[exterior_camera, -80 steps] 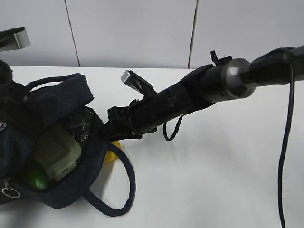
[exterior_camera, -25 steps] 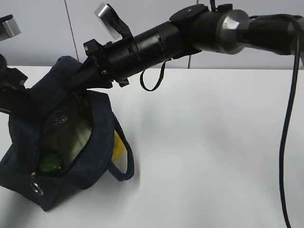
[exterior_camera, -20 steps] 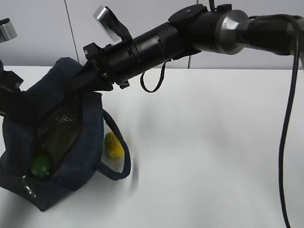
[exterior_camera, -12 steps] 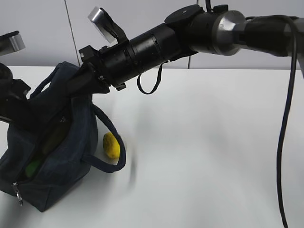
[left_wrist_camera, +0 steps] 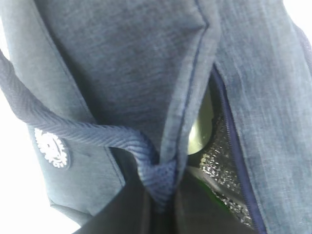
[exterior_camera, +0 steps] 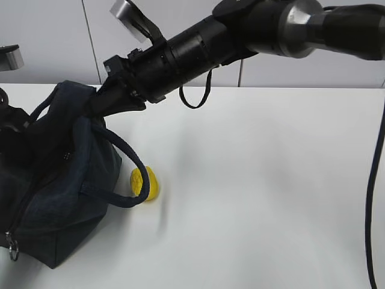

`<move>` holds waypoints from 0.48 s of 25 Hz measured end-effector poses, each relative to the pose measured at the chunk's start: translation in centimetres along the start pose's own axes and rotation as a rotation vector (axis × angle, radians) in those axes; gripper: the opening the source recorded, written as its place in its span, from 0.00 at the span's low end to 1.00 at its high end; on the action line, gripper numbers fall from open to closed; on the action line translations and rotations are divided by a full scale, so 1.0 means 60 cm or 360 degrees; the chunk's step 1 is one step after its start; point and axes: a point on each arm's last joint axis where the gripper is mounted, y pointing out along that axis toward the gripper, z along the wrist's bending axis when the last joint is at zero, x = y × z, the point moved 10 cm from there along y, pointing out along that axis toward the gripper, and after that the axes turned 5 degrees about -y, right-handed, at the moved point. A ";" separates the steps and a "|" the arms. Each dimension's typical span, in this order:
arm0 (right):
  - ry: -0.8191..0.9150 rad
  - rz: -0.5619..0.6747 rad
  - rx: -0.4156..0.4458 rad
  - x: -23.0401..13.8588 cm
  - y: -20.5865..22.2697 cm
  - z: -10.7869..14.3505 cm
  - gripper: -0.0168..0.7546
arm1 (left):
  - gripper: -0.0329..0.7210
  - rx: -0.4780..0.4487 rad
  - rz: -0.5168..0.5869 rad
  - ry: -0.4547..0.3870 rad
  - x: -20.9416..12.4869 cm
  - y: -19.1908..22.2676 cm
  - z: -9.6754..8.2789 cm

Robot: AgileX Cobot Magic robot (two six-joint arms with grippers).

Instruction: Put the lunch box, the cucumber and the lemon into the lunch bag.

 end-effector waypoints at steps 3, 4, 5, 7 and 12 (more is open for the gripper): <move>-0.0148 0.0142 -0.0187 -0.018 -0.020 -0.018 0.02 | 0.07 0.0010 -0.0011 0.0003 0.002 0.000 0.002; -0.0198 0.0210 -0.0266 -0.027 -0.027 -0.028 0.02 | 0.07 0.0012 -0.0015 0.0004 0.003 0.000 0.002; -0.0248 0.0276 -0.0351 -0.034 -0.038 -0.037 0.02 | 0.08 0.0017 -0.0024 0.0005 0.005 0.000 0.003; -0.0318 0.0398 -0.0496 -0.048 -0.057 -0.053 0.02 | 0.08 0.0023 -0.0041 0.0006 0.008 0.000 0.004; -0.0346 0.0655 -0.0752 -0.083 -0.089 -0.088 0.02 | 0.10 0.0036 -0.0071 0.0009 0.014 0.000 0.007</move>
